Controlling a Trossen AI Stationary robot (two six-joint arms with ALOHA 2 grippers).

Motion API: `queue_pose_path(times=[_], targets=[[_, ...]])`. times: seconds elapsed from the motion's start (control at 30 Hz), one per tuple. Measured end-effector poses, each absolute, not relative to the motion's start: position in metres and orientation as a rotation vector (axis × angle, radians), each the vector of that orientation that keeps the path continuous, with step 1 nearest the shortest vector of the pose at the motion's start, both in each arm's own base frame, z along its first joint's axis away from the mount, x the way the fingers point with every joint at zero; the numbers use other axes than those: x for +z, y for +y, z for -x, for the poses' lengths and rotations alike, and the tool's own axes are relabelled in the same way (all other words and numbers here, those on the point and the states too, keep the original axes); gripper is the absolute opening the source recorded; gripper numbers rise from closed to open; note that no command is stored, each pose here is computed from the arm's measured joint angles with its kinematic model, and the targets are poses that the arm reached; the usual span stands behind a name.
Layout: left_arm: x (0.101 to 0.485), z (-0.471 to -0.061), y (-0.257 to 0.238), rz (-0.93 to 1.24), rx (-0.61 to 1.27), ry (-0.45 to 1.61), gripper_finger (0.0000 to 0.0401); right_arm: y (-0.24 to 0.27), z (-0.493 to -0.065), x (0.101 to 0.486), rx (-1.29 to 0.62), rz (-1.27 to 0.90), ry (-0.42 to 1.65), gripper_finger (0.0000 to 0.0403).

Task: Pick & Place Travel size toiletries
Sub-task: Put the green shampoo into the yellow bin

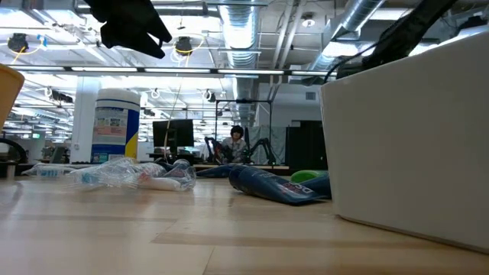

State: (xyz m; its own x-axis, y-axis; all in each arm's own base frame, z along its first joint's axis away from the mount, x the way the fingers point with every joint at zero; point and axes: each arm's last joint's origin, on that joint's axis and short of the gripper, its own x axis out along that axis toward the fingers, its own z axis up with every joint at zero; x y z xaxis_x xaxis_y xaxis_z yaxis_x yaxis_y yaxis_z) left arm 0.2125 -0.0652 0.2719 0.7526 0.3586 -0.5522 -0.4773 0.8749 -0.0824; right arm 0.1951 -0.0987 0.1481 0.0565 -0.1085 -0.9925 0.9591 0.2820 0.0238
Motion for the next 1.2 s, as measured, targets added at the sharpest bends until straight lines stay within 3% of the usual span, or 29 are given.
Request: queue_pose_path(times=[0.33,0.43,0.7,0.97,1.13,1.2], targets=[[0.272,-0.213,-0.065,0.223,0.460,0.555,0.0241,-0.105,-0.206,0.125,-1.053,-0.943,1.308,0.0252],[0.272,-0.213,-0.065,0.223,0.460,0.555,0.0238,-0.108,-0.207,0.126,-1.063,-0.962,1.302,0.0223],[0.272,-0.213,-0.065,0.223,0.460,0.555,0.0239,-0.111,-0.208,0.128,-1.039,-0.977,1.298,0.0095],[0.272,-0.213,-0.063,0.217,0.467,0.556,0.0238,-0.111,-0.208,0.128,-1.053,-1.015,1.285,0.0013],[0.273,-0.212,-0.063,0.202,0.460,0.555,0.0235,-0.104,-0.214,0.143,-0.883,-0.983,1.365,0.0012],[0.277,-0.210,-0.062,0.213,0.458,0.540,0.0237,-0.104,-0.225,0.167,-0.775,-0.918,1.308,0.0022]])
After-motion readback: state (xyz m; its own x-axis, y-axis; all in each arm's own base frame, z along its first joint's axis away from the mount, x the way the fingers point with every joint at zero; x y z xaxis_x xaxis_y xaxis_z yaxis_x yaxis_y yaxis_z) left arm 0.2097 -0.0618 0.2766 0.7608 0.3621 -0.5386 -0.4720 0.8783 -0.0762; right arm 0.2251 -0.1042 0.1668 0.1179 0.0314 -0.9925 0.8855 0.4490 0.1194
